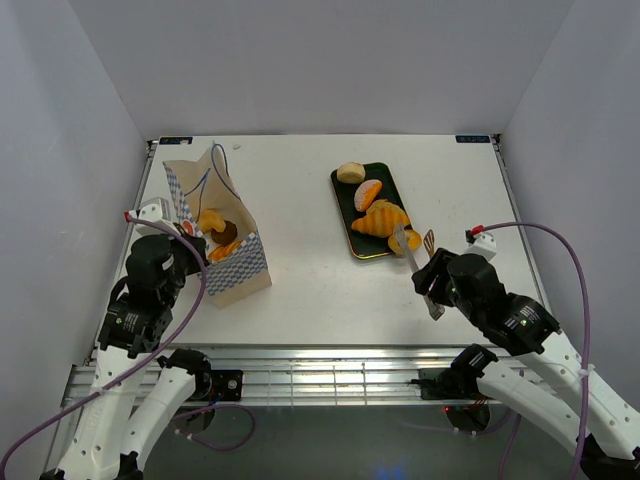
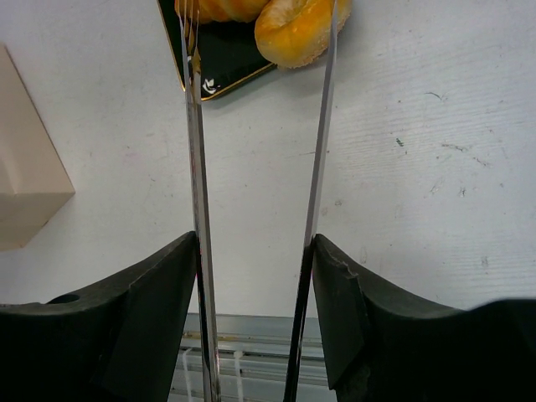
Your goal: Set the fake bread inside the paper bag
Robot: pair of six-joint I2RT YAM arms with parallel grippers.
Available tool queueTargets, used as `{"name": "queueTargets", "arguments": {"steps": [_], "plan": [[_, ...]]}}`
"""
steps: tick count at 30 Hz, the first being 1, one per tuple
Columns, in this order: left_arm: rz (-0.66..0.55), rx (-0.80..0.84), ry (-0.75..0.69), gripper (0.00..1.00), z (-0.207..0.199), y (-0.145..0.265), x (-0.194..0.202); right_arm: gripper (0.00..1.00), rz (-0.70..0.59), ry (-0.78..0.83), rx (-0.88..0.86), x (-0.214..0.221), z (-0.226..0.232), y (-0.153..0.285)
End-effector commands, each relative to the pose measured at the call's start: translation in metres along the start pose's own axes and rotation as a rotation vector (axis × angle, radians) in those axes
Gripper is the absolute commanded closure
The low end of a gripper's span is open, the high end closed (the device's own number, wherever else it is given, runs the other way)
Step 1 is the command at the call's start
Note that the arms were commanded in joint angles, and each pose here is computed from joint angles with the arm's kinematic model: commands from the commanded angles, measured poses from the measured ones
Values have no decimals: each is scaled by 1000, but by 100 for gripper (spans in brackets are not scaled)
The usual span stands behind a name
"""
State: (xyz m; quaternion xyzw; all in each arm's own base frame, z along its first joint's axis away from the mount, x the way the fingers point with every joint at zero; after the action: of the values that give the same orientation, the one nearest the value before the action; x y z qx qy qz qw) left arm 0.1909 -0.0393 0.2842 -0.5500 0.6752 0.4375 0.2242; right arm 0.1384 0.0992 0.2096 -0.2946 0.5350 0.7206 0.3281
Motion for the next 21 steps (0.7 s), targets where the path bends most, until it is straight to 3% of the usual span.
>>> {"name": "queueTargets", "arguments": {"steps": [1,21], "plan": [[-8,-10,-11,100,6,1,3,38,-32,-66,-9,-12,7,2],[-34,8,-13,100,7,7,2,38,74,-90,-11,-4,7,-36]]}}
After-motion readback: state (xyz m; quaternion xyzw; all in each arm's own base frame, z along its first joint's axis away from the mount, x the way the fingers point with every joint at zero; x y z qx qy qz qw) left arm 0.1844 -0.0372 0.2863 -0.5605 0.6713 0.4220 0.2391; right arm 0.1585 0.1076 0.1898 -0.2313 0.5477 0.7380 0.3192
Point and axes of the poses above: each gripper's point midway between its finger pads, its own y axis back along the fingers, its own z axis along the line the jaws close on, x = y × z, the point moved 5 cm from there along y, back along the fingers, and after that the axes turned 12 degrees about y, right-handed, at the moved point
